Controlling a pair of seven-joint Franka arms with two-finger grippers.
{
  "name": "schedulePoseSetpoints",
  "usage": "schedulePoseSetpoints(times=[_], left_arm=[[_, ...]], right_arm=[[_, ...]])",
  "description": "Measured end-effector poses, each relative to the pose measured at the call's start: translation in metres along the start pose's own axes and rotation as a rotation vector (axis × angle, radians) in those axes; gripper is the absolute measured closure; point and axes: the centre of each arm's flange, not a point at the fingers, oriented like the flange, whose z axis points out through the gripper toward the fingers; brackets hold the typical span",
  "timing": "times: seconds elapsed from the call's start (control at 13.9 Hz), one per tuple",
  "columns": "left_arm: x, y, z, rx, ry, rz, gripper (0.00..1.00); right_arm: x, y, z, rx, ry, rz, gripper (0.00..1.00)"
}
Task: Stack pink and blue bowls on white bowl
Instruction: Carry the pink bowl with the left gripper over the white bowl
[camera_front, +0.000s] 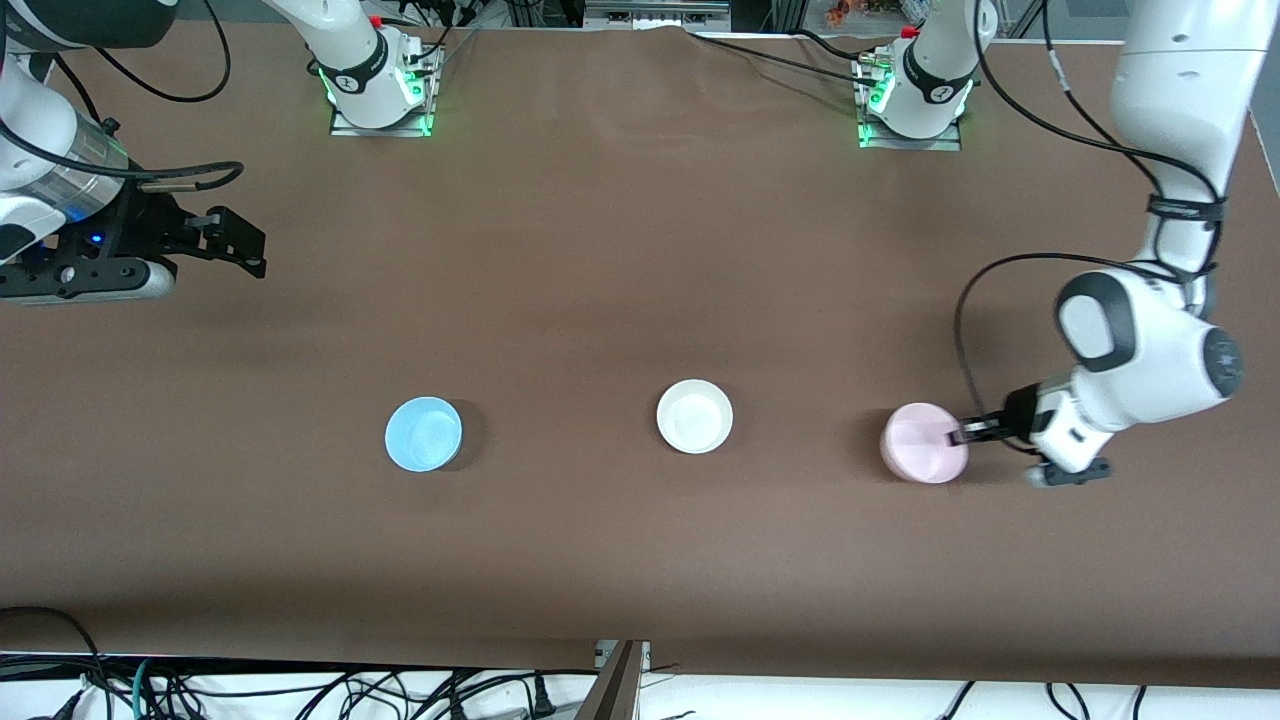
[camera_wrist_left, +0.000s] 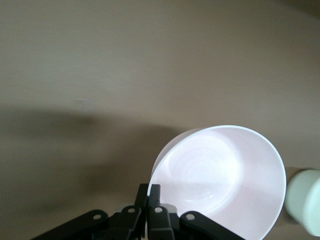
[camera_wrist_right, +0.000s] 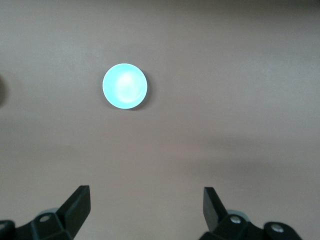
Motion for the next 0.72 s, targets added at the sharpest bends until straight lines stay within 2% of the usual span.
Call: schedulePoseSetpoints(times=[0.36, 0.72], left_arm=[[-0.042, 0.138, 0.040, -0.016, -0.050, -0.004, 0.97], [-0.083, 0.239, 0.087, 0.107, -0.038, 0.011, 0.97]], right_arm=[[0.000, 0.000, 0.000, 0.000, 0.001, 0.000, 0.00], [0.001, 0.001, -0.001, 0.001, 0.009, 0.002, 0.00]])
